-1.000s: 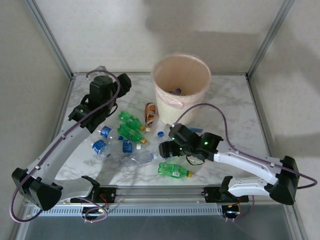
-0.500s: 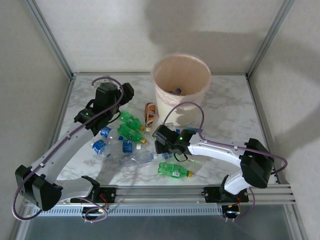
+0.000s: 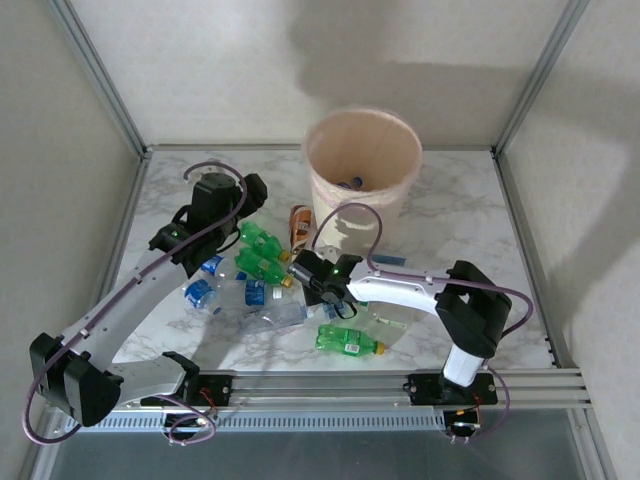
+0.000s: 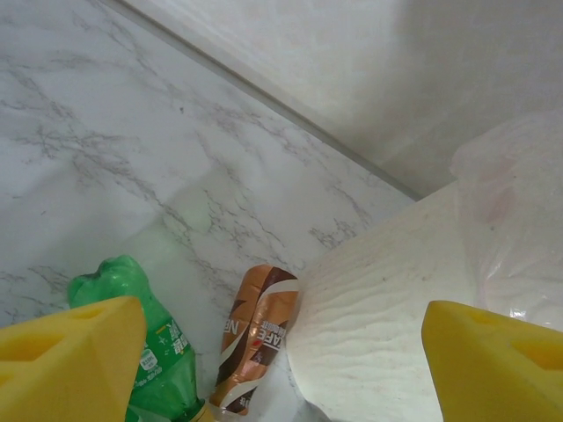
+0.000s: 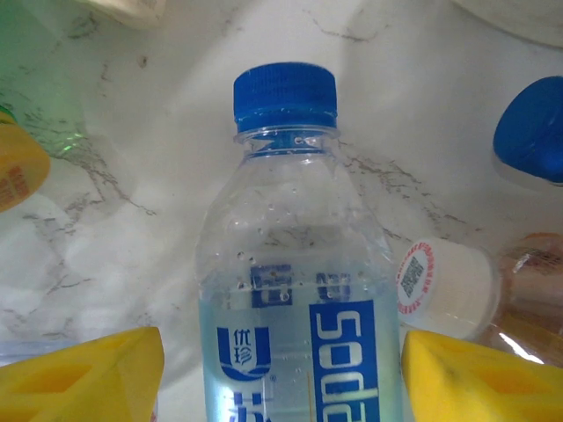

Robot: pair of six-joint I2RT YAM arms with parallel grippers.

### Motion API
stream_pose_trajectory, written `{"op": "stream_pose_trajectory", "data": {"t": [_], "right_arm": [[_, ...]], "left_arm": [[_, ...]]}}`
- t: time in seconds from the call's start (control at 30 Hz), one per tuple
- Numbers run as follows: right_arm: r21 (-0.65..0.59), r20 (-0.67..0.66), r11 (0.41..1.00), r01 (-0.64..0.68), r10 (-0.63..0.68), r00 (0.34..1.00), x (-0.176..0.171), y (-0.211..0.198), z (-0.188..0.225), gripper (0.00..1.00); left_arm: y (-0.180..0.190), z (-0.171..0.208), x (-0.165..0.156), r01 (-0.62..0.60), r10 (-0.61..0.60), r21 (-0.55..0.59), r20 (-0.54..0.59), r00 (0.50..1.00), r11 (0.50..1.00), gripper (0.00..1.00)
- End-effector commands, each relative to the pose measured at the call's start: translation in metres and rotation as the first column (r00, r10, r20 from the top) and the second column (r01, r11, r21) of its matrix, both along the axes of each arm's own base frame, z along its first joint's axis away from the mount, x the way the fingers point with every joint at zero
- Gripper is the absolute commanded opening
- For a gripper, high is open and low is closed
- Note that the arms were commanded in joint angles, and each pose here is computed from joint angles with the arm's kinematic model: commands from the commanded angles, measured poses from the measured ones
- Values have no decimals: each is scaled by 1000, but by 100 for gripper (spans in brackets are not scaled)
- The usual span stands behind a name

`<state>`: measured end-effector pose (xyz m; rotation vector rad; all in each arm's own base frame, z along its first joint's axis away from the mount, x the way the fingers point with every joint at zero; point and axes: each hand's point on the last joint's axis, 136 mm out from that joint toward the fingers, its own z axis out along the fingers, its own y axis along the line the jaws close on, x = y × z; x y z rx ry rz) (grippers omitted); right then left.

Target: Put the plastic bottles in the bin

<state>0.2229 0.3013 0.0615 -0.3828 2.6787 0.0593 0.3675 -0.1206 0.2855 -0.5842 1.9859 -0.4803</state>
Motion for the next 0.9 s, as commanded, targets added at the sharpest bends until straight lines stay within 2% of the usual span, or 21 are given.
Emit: {"op": "stream_pose_trajectory", "data": {"t": [0.0, 0.47, 0.87], "right_arm": [[-21, 2, 1000, 1, -1, 1000, 4, 0, -2, 72], [-30, -31, 1000, 9, -10, 999, 12, 4, -22, 67], [-24, -3, 999, 33, -33, 999, 15, 2, -13, 55]], "left_arm": [[5, 5, -1, -19, 19, -12, 20, 1000, 1000, 82], [3, -16, 0, -17, 17, -11, -15, 1000, 1000, 82], [2, -21, 4, -14, 14, -5, -24, 1000, 1000, 82]]}}
